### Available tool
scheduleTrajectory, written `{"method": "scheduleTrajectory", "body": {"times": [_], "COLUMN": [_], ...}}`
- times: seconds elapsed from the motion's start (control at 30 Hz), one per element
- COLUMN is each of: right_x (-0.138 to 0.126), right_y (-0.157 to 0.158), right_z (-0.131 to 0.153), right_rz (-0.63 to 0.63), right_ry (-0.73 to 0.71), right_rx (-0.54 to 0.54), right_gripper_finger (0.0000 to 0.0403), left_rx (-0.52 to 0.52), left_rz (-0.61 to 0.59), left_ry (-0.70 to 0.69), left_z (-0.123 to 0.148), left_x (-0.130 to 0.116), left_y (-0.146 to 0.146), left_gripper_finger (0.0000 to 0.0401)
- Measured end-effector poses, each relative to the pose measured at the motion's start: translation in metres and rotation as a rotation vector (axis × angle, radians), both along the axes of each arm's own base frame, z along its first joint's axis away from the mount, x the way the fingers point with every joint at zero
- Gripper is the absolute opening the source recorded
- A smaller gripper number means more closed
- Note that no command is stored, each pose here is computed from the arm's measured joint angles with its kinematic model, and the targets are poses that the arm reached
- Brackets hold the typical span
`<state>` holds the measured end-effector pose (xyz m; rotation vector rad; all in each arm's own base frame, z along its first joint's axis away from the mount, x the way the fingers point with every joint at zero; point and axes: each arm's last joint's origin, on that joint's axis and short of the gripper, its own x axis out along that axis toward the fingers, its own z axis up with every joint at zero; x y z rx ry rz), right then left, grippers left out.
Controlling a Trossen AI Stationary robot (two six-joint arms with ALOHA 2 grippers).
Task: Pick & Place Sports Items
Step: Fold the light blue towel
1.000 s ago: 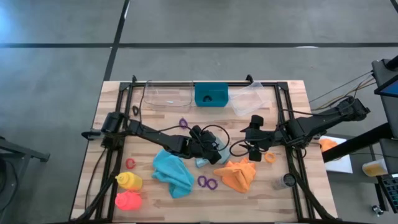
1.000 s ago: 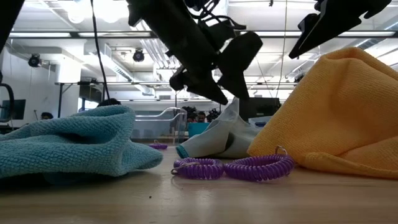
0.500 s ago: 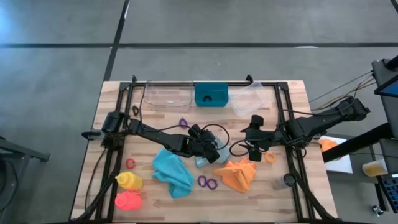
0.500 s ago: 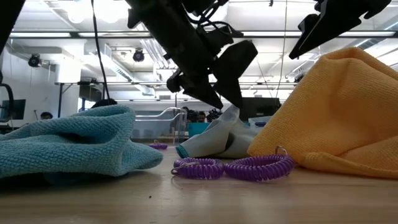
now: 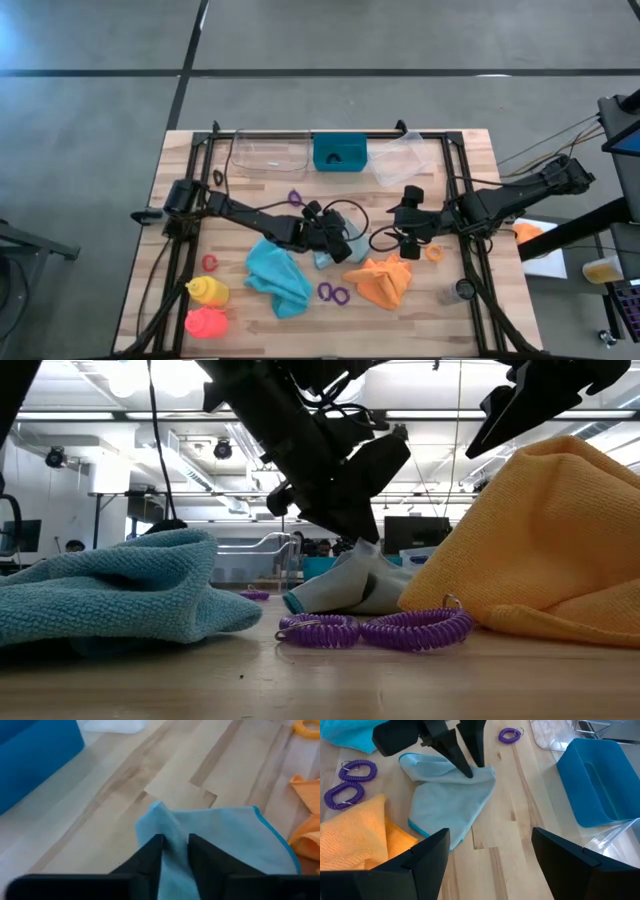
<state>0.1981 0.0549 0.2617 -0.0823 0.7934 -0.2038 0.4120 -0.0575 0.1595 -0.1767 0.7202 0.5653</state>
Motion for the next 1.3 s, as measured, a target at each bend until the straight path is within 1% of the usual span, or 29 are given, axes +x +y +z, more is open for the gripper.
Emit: {"method": "scheduleTrajectory", "body": {"times": [0.17,0.2,0.37,0.47,0.6,0.67,0.83,0.93,1.13,1.3], "right_x": [0.0,0.0,0.0,-0.001,-0.001,-0.001,0.0,0.001,0.004,0.012], "right_y": [0.0,0.0,0.0,0.0,-0.001,-0.001,0.0,0.0,0.001,0.005], "right_z": [0.0,0.0,-0.002,-0.005,-0.009,-0.01,-0.011,-0.01,-0.008,-0.011], "right_rz": [0.0,0.0,-0.001,-0.001,-0.001,-0.001,-0.001,-0.001,0.006,0.043], "right_ry": [0.0,0.001,0.006,0.01,0.018,0.021,0.007,-0.01,-0.058,-0.062], "right_rx": [0.0,-0.001,-0.003,-0.004,-0.007,-0.008,-0.002,0.003,0.015,0.011], "right_gripper_finger": [0.0283,0.0283,0.0283,0.0283,0.0283,0.0283,0.0283,0.0283,0.0283,0.0283], "left_rx": [-0.008,-0.009,0.002,0.021,0.047,0.061,0.063,0.035,-0.074,-0.086], "left_rz": [-0.03,-0.044,-0.062,-0.091,-0.133,-0.158,-0.18,-0.204,-0.291,-0.298], "left_ry": [0.011,0.017,0.025,0.027,0.042,0.069,0.05,0.042,0.004,-0.041], "left_z": [0.0,0.0,0.0,0.008,0.032,0.044,0.076,0.091,0.113,0.128], "left_x": [0.0,0.0,0.0,0.0,-0.006,-0.014,-0.03,-0.039,-0.051,-0.059], "left_y": [-0.001,-0.001,-0.001,-0.002,-0.006,-0.007,-0.008,-0.007,-0.007,-0.006], "left_gripper_finger": [0.0018,0.0011,0.0005,0.0004,0.0003,0.0002,0.0001,0.0001,0.0001,0.0]}}
